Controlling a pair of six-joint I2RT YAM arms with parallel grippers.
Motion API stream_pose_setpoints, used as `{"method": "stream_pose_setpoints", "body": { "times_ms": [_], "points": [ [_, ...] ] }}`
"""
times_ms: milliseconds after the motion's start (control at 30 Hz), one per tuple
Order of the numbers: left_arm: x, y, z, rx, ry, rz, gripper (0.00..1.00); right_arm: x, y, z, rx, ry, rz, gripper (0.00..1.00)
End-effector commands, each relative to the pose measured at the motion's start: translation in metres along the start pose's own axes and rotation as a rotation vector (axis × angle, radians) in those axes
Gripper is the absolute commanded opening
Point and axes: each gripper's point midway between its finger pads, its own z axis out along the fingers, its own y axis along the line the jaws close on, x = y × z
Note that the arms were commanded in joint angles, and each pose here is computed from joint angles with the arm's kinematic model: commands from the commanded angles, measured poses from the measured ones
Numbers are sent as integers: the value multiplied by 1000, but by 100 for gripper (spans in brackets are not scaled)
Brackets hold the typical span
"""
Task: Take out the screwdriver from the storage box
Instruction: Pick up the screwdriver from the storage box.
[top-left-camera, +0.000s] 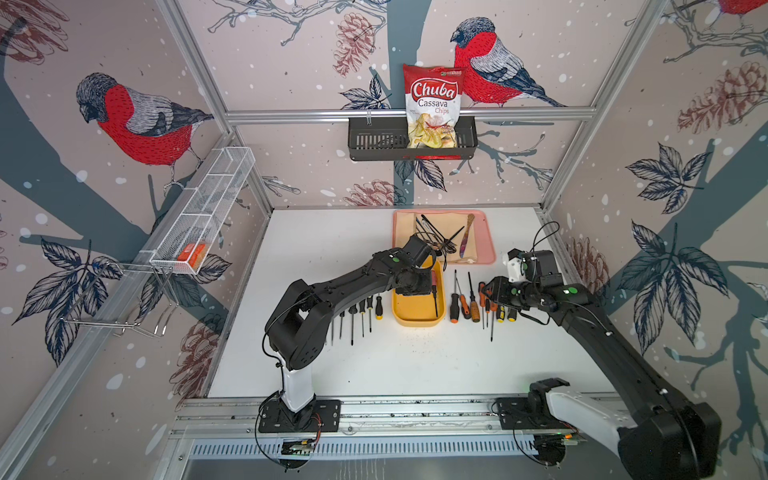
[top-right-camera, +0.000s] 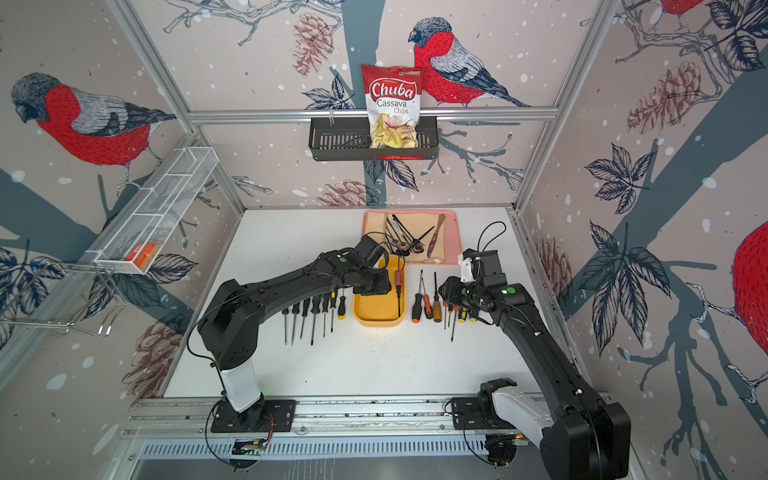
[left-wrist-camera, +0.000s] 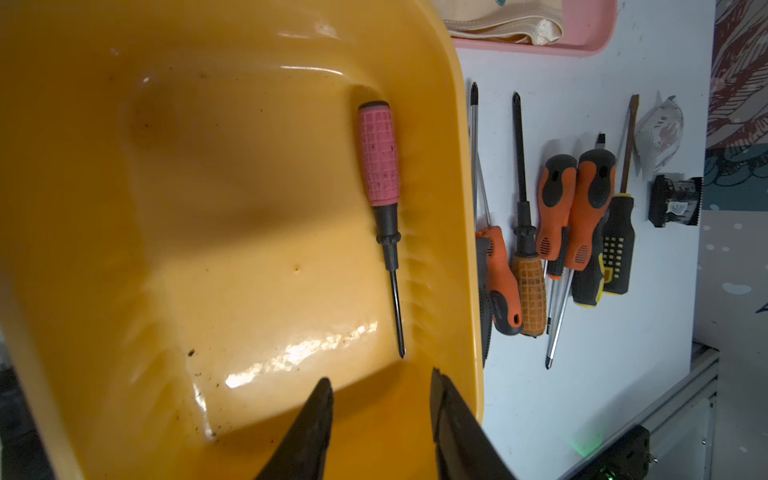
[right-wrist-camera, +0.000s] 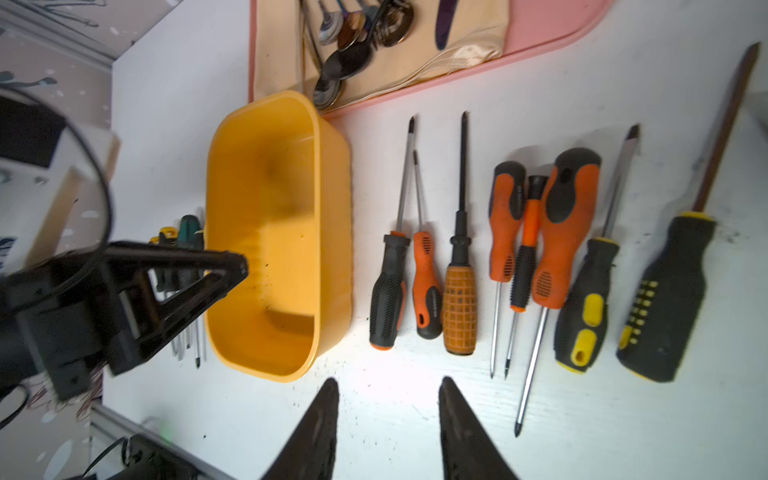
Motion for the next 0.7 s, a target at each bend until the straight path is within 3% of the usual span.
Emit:
{"method": "stream_pose_setpoints", "body": {
  "times_ms": [0,200,667],
  "points": [
    [-1,-1,7,-43,13,-5,42,5,22,-3,-140,-1,-27,42],
    [-8,-6,27,-82,21,-10,42,18,33,-7,-231,-11,-22,45],
    [-15,1,67,-155,35,-39,42,25,35,-9,-255,-8,-50,45]
  ]
}}
